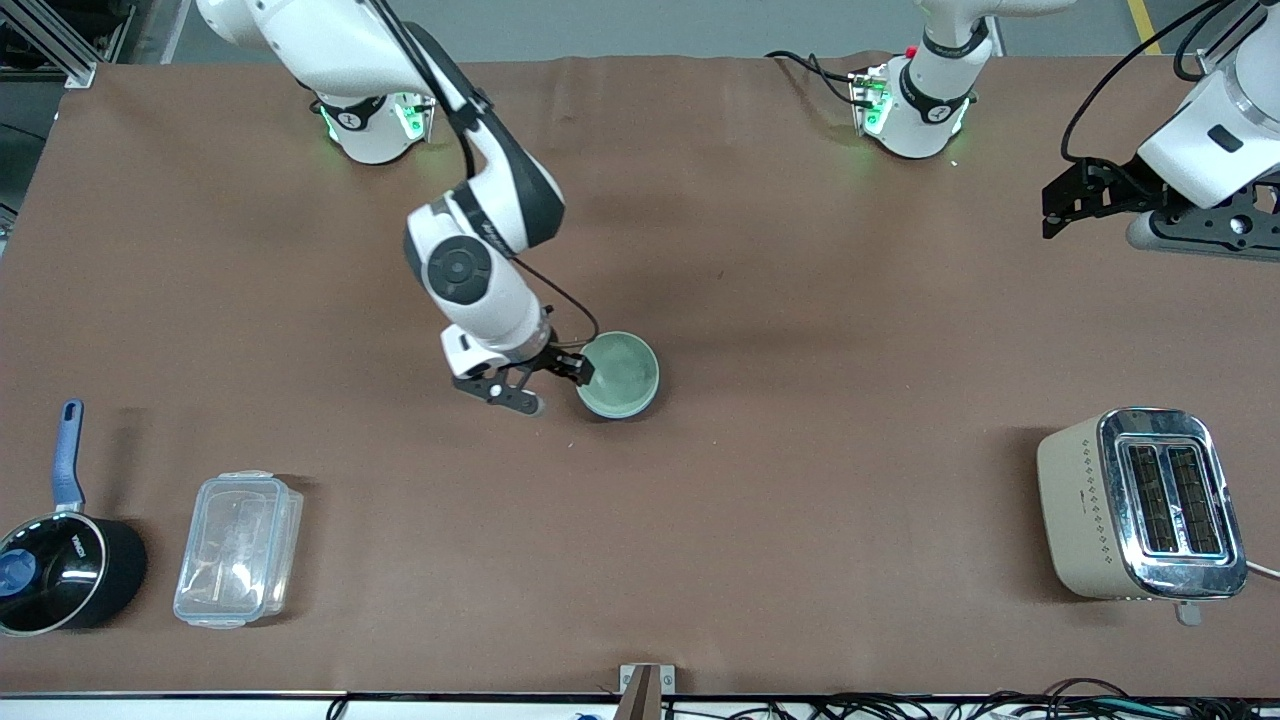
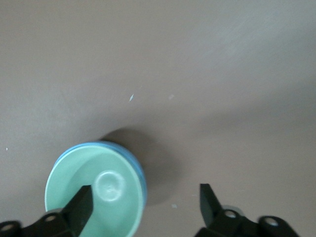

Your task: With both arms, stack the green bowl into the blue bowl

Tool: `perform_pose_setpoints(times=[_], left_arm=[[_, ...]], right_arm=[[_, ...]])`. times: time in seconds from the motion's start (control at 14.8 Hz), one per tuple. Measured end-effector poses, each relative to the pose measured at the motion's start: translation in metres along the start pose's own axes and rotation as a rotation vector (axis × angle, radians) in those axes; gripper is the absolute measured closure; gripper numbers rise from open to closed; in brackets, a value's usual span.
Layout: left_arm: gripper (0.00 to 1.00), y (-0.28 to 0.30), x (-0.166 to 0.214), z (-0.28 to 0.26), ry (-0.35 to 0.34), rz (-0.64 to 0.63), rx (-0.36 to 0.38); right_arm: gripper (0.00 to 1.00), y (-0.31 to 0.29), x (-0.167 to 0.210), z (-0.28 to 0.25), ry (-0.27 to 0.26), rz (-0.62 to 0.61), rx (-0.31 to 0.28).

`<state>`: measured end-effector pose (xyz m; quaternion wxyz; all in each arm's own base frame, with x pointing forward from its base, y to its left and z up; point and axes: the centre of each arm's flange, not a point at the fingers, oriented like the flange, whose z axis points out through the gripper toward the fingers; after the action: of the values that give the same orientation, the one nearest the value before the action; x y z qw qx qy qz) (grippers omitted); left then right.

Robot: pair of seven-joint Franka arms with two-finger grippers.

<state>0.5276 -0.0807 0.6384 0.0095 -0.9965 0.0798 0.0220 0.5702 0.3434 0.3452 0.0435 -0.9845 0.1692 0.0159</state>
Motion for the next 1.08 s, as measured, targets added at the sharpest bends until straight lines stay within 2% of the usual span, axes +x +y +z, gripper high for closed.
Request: perform_pose_setpoints(times=[0.2, 0.27, 0.47, 0.74, 1.08], left_arm=[[0.0, -0.002, 0.0, 0.0, 0.0, -0.005, 0.0], [0.0, -0.003, 0.0, 0.0, 0.0, -0.005, 0.001], [0.0, -0.003, 0.0, -0.001, 0.006, -0.006, 0.001], [0.0, -0.003, 0.0, -0.001, 0.007, -0.005, 0.001], [0.0, -0.006, 0.0, -0.001, 0.006, -0.011, 0.001]], right_arm=[[0.0, 0.059, 0.034, -0.09, 0.059, -0.014, -0.061], [0.0, 0.08, 0.042, -0.113, 0.062, -0.018, -0.071], [0.0, 0.132, 0.064, -0.152, 0.064, -0.012, -0.083], [0.0, 0.19, 0.095, -0.202, 0.142, 0.054, -0.1], [0.0, 0.266, 0.109, -0.279, 0.087, 0.013, -0.139]])
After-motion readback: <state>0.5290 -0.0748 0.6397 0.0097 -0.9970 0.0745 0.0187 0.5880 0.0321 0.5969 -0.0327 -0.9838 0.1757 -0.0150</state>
